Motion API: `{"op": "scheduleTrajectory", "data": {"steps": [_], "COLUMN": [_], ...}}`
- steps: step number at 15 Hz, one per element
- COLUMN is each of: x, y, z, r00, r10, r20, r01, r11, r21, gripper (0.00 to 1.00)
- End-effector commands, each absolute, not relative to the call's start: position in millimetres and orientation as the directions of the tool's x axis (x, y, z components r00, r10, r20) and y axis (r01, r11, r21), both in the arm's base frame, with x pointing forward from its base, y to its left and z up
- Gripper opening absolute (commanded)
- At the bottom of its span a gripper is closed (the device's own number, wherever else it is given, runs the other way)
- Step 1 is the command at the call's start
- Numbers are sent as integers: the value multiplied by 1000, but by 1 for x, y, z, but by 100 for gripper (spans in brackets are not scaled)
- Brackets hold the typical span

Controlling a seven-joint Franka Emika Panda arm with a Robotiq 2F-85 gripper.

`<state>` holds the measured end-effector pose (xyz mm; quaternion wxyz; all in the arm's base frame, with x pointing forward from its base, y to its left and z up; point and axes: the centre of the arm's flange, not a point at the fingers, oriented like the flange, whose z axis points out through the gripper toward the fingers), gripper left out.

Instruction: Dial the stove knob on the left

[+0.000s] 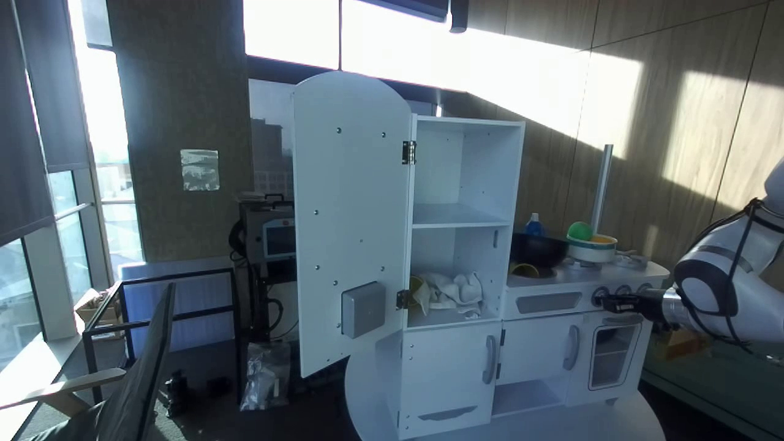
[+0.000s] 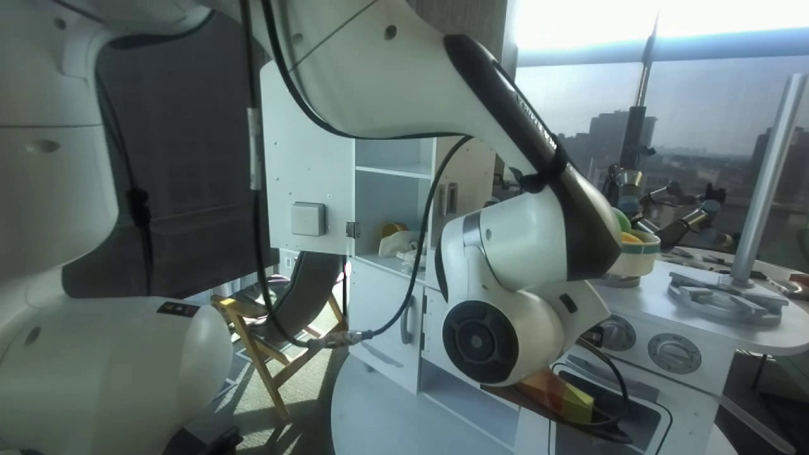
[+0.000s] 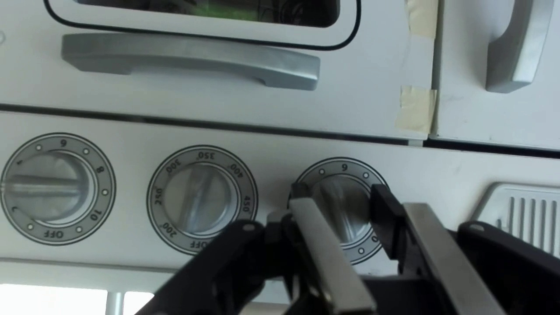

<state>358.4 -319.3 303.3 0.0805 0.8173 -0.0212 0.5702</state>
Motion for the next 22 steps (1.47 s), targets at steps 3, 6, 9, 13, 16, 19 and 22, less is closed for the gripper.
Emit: {"op": "scheduleTrajectory", "data": {"steps": [3,6,9,13,16,19,22], "x": [361,363,361,348,334,327,324], "y": [-303,-303,-298,-306,-313,-301,-294], "z": [302,300,301,328,340,350,365], "r00": [274,255,304,382,508,620,735], "r10": [218,265,299,340,259,172,137], "r20": [937,930,905,859,822,766,664], "r01": [-173,-188,-236,-252,-274,-201,-113], "r11": [-947,-930,-896,-857,-856,-908,-941], "r21": [270,317,376,450,439,367,319], "gripper": [22,22,66,92,100,100,100]}}
